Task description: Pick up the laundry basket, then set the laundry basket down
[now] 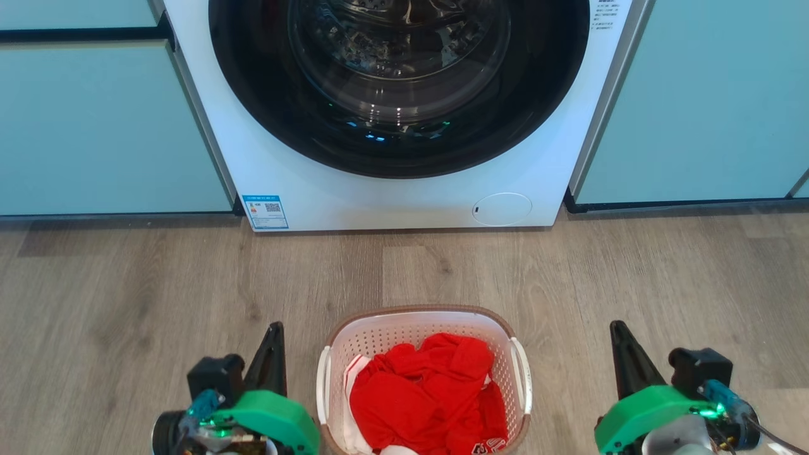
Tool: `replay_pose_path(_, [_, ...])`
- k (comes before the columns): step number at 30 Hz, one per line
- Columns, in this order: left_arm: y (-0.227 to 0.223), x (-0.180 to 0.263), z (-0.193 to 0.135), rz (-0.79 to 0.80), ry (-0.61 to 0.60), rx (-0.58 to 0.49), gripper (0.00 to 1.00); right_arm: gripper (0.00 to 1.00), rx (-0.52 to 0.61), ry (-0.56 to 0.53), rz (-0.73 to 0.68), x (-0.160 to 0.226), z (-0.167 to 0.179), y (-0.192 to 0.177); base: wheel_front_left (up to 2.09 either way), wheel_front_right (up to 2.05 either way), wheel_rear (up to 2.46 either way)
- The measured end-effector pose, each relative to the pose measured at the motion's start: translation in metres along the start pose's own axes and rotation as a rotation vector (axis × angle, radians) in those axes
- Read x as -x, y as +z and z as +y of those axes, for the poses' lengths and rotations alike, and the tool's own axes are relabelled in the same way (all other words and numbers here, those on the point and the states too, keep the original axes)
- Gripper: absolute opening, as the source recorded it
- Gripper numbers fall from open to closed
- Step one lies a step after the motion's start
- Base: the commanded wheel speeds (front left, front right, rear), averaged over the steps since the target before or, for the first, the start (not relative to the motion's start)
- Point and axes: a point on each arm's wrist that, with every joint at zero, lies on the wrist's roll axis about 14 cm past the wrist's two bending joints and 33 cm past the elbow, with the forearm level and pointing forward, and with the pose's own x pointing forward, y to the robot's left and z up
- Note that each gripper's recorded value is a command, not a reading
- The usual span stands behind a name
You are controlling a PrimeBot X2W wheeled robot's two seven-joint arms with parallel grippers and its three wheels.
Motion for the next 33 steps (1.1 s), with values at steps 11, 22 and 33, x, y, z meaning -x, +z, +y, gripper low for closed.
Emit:
replay_pose_path(11, [-0.002, -0.002, 0.010, 0.024, 0.034, 0.116, 0.00, 0.00, -0.115, -0.037, 0.008, 0.000, -0.007, -0.001, 0.00, 0.00, 0.00])
replay_pose_path(22, [-0.006, -0.003, 0.017, 0.052, 0.059, 0.244, 0.00, 0.00, -0.242, -0.083, 0.011, 0.000, -0.017, -0.002, 0.00, 0.00, 0.00])
replay_pose_path(33, [-0.006, -0.005, 0.024, 0.067, 0.081, 0.370, 0.00, 0.00, -0.367, -0.114, 0.015, 0.000, -0.024, -0.002, 0.00, 0.00, 0.00])
